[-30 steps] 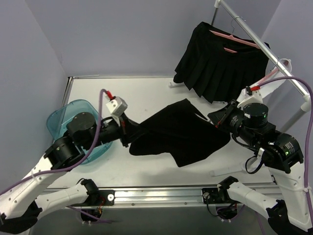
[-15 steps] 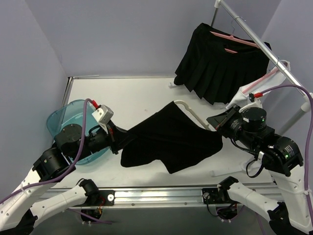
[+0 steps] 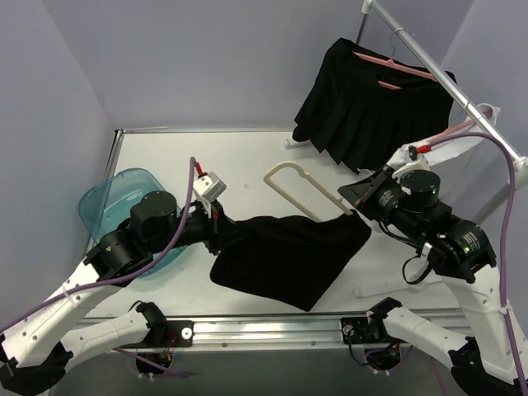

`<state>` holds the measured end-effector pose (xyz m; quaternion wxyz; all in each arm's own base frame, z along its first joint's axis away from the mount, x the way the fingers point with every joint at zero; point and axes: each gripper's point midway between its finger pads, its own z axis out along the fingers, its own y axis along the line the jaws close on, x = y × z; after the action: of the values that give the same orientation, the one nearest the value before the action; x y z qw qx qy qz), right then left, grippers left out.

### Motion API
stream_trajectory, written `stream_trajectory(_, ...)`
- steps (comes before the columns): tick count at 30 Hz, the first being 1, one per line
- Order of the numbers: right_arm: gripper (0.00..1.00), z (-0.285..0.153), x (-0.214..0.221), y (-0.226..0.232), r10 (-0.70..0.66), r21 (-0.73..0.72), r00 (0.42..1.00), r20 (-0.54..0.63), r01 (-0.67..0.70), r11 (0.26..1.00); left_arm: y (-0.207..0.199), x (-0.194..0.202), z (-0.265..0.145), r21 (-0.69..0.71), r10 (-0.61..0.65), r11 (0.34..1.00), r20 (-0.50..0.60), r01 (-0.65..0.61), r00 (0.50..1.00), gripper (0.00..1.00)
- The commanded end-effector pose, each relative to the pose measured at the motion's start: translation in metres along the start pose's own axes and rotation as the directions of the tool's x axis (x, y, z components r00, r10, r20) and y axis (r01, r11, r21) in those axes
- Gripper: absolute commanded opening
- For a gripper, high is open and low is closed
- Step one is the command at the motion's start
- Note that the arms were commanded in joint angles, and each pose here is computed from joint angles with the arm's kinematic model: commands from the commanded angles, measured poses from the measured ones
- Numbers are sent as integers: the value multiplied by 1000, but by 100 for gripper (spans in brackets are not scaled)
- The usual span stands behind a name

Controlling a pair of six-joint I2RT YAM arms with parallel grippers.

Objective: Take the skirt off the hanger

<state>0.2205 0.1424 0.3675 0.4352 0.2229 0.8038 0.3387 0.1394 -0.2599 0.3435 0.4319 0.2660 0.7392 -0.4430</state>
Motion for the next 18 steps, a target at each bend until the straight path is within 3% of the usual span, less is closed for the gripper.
stream_trajectory(1,0,-4,-16,51,15,-192,1000,19,-11,981,-15,-33,-3,55,57,997,84,-62,995,2)
stream_trajectory(4,0,-7,-26,80,106,-337,993,43,-86,937,-23,-26,8,139,54,989,19,-56,998,2)
stream_trajectory(9,0,8,-31,106,247,-453,969,1,-220,864,-51,-24,20,330,27,943,12,-30,1000,2)
stream_trajectory(18,0,18,-44,165,341,-608,931,-126,-344,715,-45,-5,25,330,17,944,-97,16,995,2)
